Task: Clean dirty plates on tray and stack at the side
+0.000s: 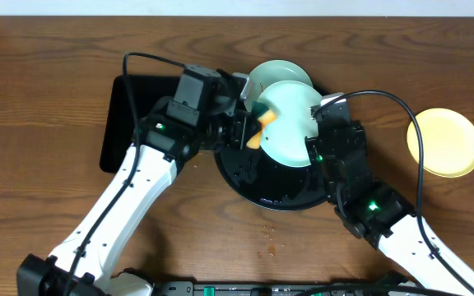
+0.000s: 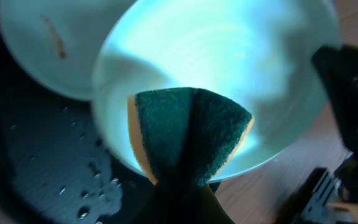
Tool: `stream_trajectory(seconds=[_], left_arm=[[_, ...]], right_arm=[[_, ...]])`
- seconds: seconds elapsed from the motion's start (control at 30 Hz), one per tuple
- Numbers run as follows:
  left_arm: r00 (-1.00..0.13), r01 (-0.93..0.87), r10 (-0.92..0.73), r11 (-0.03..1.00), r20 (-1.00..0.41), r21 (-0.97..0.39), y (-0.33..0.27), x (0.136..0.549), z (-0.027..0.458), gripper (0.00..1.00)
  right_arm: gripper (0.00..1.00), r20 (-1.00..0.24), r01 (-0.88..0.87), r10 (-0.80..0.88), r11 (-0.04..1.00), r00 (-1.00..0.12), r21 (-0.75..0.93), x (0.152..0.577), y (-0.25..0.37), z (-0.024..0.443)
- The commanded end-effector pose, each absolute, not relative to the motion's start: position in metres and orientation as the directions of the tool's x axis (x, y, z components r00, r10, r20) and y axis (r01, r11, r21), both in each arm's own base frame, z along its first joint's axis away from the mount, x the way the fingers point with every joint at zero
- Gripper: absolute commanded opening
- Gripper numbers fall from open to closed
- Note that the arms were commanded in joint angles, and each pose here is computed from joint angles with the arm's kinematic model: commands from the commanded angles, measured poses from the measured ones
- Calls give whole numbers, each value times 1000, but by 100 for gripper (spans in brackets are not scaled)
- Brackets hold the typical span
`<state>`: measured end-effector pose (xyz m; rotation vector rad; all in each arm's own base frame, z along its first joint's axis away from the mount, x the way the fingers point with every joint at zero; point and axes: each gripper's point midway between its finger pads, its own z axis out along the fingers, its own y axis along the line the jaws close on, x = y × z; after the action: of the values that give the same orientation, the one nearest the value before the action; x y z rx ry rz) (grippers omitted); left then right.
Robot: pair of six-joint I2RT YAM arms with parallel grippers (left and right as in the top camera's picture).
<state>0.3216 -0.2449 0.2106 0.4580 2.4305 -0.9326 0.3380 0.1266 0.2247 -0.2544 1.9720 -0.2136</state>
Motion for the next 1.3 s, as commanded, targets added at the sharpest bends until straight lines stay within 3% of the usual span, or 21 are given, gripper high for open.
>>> stream_trajectory(seconds=[0.0,0.4,0.63,1.27], left_arm=[[-855,406,63,699,-514,-589,-256,329,211,7],[-850,377,-18,679,-527,-630,-264,345,220,7],[-843,344,-38,728,-537,-592,-257,355,211,7],[-885,294,-18,754,-465,-587,-250,342,193,8]], right_arm=[[1,-882,-67,-296,954,-366,-293,336,130,234],[1,-889,-103,-332,943,-316,-316,330,147,244],[1,-909,-107,-309,951,-279,-290,324,149,259],[1,-925,-75,-293,956,-243,-283,318,139,276]])
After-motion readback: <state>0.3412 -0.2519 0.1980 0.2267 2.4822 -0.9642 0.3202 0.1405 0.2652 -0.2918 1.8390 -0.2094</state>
